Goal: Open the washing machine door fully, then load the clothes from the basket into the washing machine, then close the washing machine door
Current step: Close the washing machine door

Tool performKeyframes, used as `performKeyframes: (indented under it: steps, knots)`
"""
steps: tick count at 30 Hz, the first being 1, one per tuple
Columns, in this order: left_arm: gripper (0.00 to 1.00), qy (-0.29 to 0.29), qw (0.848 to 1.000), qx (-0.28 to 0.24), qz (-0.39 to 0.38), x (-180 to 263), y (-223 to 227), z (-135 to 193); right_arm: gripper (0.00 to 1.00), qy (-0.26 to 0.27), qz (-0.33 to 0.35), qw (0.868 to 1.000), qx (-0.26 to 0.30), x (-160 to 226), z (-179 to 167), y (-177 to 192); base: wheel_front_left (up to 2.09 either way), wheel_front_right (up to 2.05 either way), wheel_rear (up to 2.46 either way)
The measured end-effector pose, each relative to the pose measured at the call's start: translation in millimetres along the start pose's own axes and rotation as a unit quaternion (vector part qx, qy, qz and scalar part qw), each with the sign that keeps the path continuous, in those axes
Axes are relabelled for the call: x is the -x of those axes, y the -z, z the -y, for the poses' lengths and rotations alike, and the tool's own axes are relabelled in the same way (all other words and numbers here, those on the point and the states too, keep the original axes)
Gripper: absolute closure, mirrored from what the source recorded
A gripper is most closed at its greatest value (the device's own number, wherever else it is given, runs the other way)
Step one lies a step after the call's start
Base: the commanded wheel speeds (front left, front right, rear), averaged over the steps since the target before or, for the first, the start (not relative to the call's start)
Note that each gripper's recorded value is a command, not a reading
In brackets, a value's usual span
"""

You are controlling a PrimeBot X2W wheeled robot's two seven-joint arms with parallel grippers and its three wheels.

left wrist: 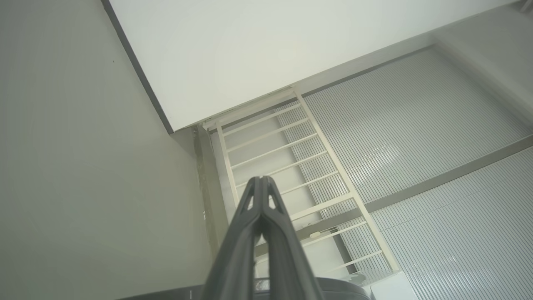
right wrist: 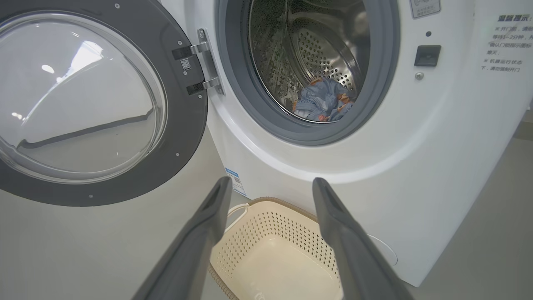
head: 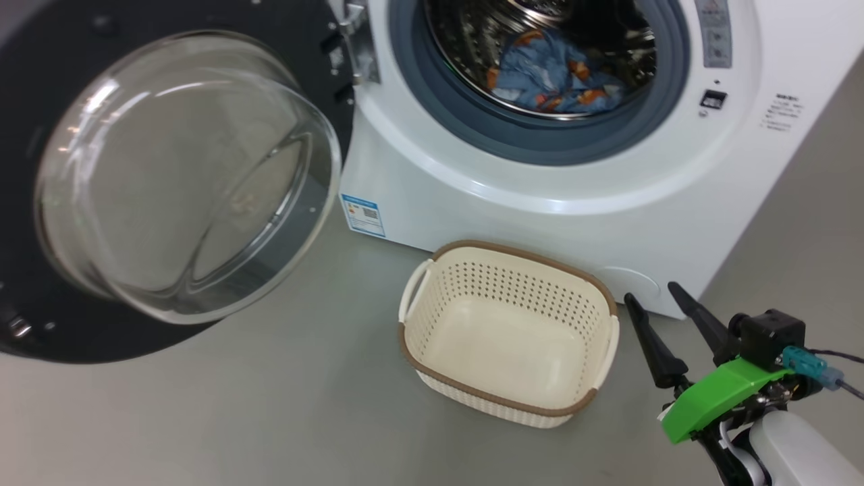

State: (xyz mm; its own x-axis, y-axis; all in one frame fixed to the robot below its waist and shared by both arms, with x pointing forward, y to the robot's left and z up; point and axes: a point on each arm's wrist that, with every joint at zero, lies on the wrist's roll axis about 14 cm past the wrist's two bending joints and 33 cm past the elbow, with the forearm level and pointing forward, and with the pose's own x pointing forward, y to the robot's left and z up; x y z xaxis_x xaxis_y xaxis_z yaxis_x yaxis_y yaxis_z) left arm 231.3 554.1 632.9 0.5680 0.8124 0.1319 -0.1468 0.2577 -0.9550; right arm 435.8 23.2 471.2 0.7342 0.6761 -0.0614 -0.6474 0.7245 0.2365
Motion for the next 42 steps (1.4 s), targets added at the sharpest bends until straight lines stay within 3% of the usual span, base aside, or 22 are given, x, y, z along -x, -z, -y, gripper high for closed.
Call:
performKeyframes:
  steps: [5, 18, 35, 42]
  knots:
    - [1.0, -0.058, 0.998, 0.002, -0.011, -10.0, 13.9, -32.7, 0.0, 0.014, -0.001, 1.0, 0.0, 3.0, 15.2, 0.0, 0.0, 0.0, 0.0]
    - [1.0, -0.133, 0.99, 0.005, -0.048, -26.1, 55.1, -74.4, 0.0, 0.043, -0.016, 0.999, -0.008, 5.5, 46.2, 16.2, 0.0, 0.0, 0.0]
    - [1.0, -0.137, 0.973, 0.002, -0.186, -16.1, 85.1, -73.3, 0.0, 0.04, -0.011, 0.999, -0.005, -0.6, 41.9, 10.4, 0.0, 0.0, 0.0]
    - [1.0, -0.124, 0.954, -0.024, -0.273, 1.4, 90.9, -68.5, 0.0, 0.036, 0.0, 0.999, -0.004, 0.0, 33.3, 2.6, 0.0, 0.0, 0.0]
